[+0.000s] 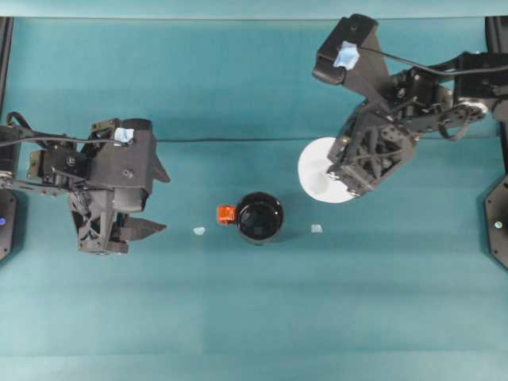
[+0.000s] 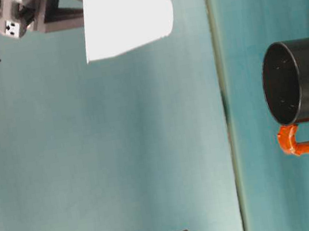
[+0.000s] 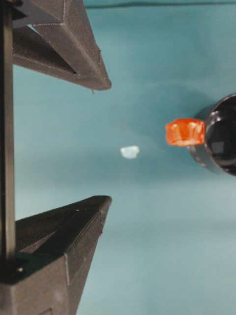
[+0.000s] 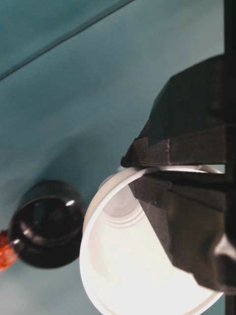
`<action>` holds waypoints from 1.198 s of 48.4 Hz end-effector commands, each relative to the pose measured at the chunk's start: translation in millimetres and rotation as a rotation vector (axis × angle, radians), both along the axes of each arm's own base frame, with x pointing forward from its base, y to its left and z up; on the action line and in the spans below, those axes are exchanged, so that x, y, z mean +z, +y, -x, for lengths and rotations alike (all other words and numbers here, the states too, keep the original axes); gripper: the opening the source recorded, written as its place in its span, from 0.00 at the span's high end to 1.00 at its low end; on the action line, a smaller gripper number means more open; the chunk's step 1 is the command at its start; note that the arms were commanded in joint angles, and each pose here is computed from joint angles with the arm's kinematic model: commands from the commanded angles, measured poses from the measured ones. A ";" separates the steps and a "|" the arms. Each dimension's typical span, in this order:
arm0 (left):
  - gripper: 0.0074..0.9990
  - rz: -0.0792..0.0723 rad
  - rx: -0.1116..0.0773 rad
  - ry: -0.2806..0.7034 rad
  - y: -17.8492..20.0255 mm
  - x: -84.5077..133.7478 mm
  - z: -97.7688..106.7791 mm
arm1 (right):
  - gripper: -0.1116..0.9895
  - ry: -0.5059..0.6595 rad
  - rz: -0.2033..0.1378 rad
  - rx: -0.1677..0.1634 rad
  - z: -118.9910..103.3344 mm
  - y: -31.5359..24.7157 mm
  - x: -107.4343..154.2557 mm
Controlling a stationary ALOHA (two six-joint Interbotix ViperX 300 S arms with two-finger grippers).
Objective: Put the paper cup into the moved red handle cup holder.
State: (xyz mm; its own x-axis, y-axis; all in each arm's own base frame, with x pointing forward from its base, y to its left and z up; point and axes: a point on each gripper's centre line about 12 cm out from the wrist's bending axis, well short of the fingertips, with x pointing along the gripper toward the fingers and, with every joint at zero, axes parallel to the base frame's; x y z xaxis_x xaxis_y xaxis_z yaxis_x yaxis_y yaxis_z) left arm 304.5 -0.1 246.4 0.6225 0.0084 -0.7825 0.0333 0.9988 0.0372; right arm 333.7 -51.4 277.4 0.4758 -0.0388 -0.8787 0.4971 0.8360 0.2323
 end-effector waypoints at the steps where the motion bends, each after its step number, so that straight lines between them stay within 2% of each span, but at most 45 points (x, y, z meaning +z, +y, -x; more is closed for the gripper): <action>1: 0.05 -0.002 -0.001 -0.035 -0.3 10.2 -1.5 | 0.99 -0.068 0.010 0.005 -16.2 0.5 16.7; 8: 0.05 -0.002 -0.001 -0.035 -0.3 10.0 -2.3 | 0.99 -0.068 0.012 0.012 -42.2 -2.5 15.2; 13: 0.05 -0.001 0.000 -0.037 -0.3 10.8 -1.8 | 0.99 -0.042 0.010 0.026 -63.4 -1.0 5.2; 18: 0.05 -0.001 0.000 -0.037 -0.3 10.8 -1.8 | 0.99 -0.010 0.010 0.051 -78.4 3.3 -7.3; 23: 0.05 0.000 0.001 -0.037 -0.3 10.8 -1.8 | 0.99 0.020 0.008 0.077 -86.6 10.8 -20.9; 28: 0.05 0.000 0.001 -0.035 -0.3 10.2 -1.5 | 0.99 0.063 0.001 0.097 -87.0 20.5 -40.4; 33: 0.05 0.000 0.001 -0.035 -0.3 10.2 -1.5 | 0.99 0.094 0.000 0.105 -84.6 24.3 -60.7; 37: 0.05 -0.001 0.000 -0.035 -0.3 10.2 -1.5 | 0.99 0.104 0.004 0.100 -84.1 22.3 -81.2; 44: 0.05 -0.004 -0.001 -0.034 -0.1 9.8 -1.7 | 0.99 0.113 0.002 0.097 -84.4 23.3 -105.3; 50: 0.05 -0.001 0.000 -0.035 -0.3 9.8 -1.4 | 0.99 0.110 0.004 0.099 -85.5 23.2 -111.8; 58: 0.05 0.000 0.001 -0.034 -0.3 9.7 -1.3 | 0.99 0.111 0.017 0.099 -85.3 17.8 -112.4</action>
